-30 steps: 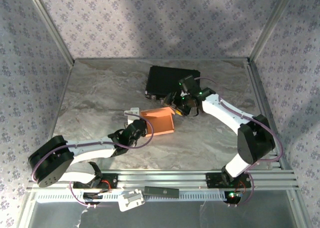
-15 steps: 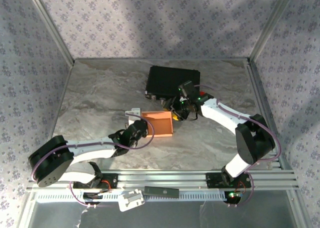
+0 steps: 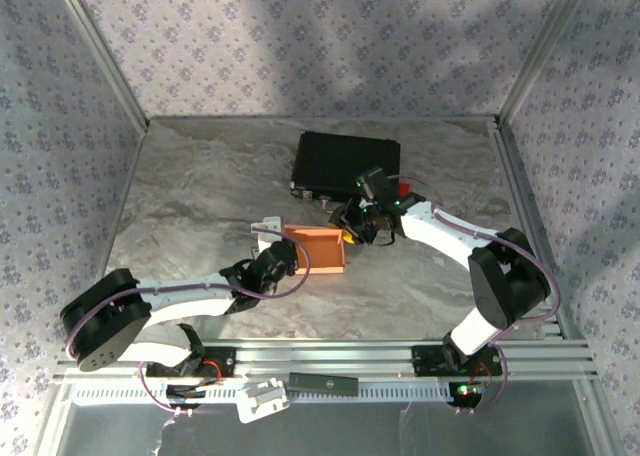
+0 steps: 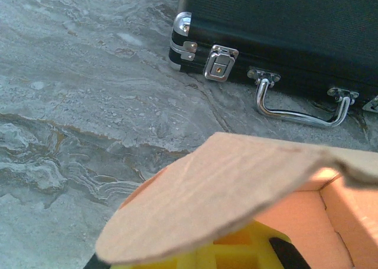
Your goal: Fold the paper box
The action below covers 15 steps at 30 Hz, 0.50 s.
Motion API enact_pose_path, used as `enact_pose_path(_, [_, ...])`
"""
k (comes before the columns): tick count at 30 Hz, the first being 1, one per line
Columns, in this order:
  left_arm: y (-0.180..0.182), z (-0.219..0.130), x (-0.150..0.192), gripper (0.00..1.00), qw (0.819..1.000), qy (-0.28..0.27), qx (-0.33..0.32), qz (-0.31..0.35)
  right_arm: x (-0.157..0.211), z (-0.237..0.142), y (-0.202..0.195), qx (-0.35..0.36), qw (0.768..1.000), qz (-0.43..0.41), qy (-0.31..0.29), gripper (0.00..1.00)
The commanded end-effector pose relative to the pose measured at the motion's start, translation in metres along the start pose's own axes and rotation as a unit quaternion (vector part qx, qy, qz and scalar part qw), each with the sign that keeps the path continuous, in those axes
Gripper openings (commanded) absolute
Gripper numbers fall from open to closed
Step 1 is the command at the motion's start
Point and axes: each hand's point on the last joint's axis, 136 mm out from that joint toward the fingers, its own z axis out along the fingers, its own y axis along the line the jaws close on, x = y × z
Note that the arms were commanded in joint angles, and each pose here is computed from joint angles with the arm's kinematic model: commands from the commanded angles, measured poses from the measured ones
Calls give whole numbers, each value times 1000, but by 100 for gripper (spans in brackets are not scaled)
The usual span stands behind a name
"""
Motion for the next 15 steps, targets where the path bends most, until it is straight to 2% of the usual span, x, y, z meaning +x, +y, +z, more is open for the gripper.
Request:
enact_pose_path(1, [-14,-3,2,5,999,14,29,-30,10,4,-11,24,999,-20,1,42])
enact_pose_path(10, [-9,-7,20,11,997,50,36,-51,15,1,-16,66,995,-70,-27,39])
enact_pose_path(13, [-4,-10,22,18,997,58,30,-52,17,1,-20,77,994,-77,-31,38])
enact_pose_path(15, [-1,-15,21,28,996,60,27,-57,19,1,-22,83,993,-82,-34,38])
